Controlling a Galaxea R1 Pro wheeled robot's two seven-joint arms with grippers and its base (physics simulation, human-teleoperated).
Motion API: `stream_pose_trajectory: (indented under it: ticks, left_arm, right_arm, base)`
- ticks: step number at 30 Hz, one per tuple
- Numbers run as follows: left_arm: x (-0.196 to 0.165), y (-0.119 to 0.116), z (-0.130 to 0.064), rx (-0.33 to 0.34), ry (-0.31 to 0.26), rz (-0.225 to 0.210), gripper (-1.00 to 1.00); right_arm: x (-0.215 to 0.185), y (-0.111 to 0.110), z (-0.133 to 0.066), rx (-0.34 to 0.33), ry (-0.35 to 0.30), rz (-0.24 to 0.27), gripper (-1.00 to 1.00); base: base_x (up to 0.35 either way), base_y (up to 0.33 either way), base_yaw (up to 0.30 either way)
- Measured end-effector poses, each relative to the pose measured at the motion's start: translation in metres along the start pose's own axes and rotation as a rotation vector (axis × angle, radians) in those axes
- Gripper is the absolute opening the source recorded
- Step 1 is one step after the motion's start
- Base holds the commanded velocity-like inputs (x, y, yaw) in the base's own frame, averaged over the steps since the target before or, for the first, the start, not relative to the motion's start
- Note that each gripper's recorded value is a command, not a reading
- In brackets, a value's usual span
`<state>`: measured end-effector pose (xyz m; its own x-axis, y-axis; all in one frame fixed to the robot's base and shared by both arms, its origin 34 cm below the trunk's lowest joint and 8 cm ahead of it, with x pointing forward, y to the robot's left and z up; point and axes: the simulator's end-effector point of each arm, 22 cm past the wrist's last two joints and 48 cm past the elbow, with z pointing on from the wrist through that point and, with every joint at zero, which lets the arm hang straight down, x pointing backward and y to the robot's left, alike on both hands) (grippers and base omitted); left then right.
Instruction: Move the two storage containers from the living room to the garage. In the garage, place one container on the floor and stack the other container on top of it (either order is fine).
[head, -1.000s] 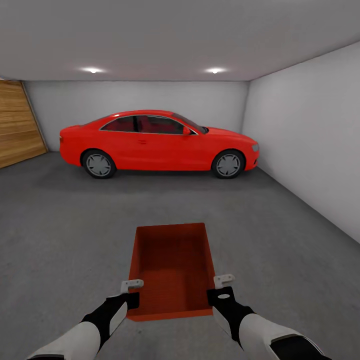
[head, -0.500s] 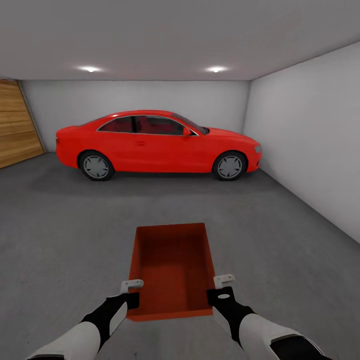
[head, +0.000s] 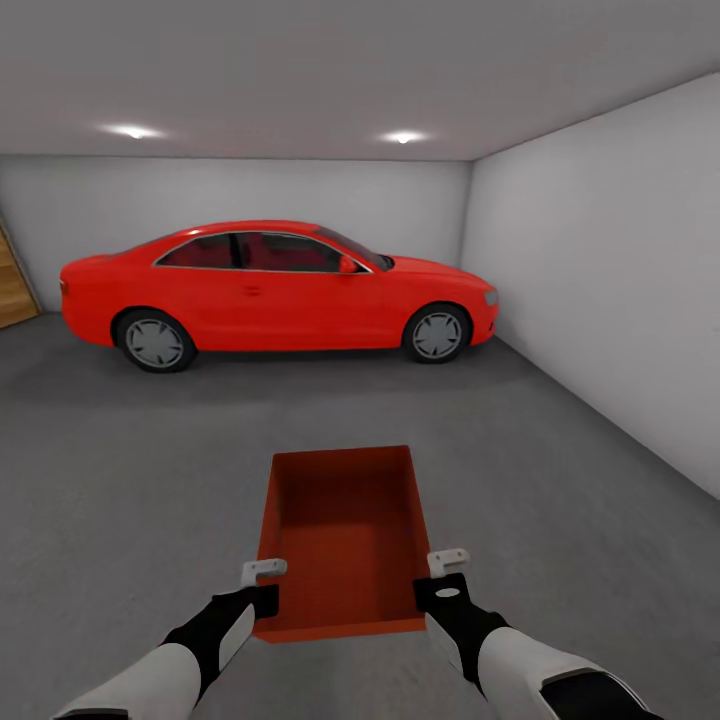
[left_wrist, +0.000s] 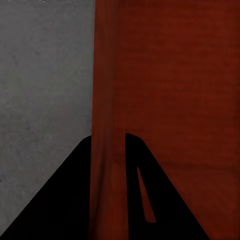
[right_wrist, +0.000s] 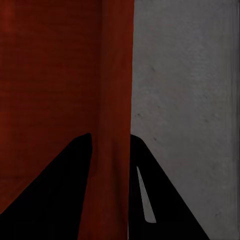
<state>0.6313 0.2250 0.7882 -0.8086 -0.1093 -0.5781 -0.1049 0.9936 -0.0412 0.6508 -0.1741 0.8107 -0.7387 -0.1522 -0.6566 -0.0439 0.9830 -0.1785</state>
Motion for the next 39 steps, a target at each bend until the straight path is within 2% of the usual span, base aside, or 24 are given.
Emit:
stream_pose_trajectory:
  ticks: [39]
  left_arm:
    - [-0.0002, 0.0000, 0.0000, 0.000, 0.000, 0.001, -1.00]
  right_arm:
    - [0.0000, 0.0000, 0.0000, 0.000, 0.000, 0.000, -1.00]
  base:
    - [0.322, 0.000, -0.242]
